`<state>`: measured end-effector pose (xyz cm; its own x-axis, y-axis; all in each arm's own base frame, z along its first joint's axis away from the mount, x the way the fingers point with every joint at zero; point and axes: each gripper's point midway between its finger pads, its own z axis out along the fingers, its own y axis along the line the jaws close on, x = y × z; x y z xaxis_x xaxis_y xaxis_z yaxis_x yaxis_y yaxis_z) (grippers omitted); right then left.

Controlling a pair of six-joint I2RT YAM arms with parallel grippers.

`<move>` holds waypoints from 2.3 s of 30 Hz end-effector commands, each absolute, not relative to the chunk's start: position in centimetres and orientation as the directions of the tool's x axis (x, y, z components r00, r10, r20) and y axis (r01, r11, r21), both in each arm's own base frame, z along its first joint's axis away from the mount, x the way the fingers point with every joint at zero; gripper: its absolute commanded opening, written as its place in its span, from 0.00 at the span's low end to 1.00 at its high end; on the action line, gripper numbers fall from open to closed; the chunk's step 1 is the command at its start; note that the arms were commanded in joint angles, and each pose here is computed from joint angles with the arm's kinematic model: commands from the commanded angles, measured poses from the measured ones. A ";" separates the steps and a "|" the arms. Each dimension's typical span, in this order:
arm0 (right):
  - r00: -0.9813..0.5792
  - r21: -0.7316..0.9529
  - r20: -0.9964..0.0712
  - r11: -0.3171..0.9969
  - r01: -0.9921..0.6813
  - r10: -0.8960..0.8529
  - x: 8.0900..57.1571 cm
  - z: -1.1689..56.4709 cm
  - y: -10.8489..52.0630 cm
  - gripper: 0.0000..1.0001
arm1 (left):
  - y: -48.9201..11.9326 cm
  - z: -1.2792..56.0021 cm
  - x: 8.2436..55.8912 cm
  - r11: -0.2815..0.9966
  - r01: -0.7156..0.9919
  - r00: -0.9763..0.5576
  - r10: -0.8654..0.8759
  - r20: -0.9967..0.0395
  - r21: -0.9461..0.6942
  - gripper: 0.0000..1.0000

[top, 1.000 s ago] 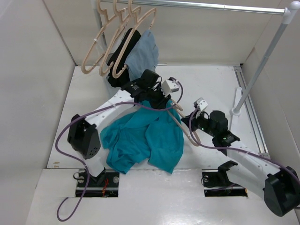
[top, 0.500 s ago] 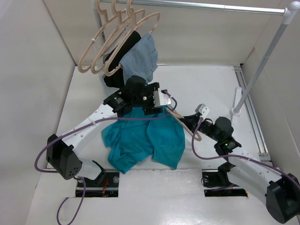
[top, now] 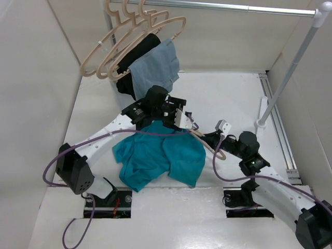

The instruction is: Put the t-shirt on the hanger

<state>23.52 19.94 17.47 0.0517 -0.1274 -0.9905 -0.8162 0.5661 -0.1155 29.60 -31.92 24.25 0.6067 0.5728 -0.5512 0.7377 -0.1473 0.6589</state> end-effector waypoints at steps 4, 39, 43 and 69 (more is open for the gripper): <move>0.095 -0.151 -0.988 0.592 -0.792 -0.125 24.1 19.6 19.3 0.00 | -32.1 22.1 28.9 -0.331 0.722 0.673 0.538 -0.508 0.607 0.52; 0.104 -0.176 -0.982 0.576 -0.798 -0.157 24.2 21.0 19.4 0.00 | -31.0 22.0 28.4 -0.256 0.875 0.482 0.529 -0.698 0.411 0.52; 0.086 -0.168 -0.982 0.582 -0.796 -0.165 24.2 20.8 19.2 0.00 | -30.4 21.5 28.9 -0.243 0.880 0.471 0.552 -0.688 0.408 0.60; 0.134 -0.202 -0.978 0.571 -0.796 -0.160 24.0 22.8 19.3 0.00 | -32.7 18.9 31.5 -0.250 0.906 0.422 0.586 -0.691 0.342 0.00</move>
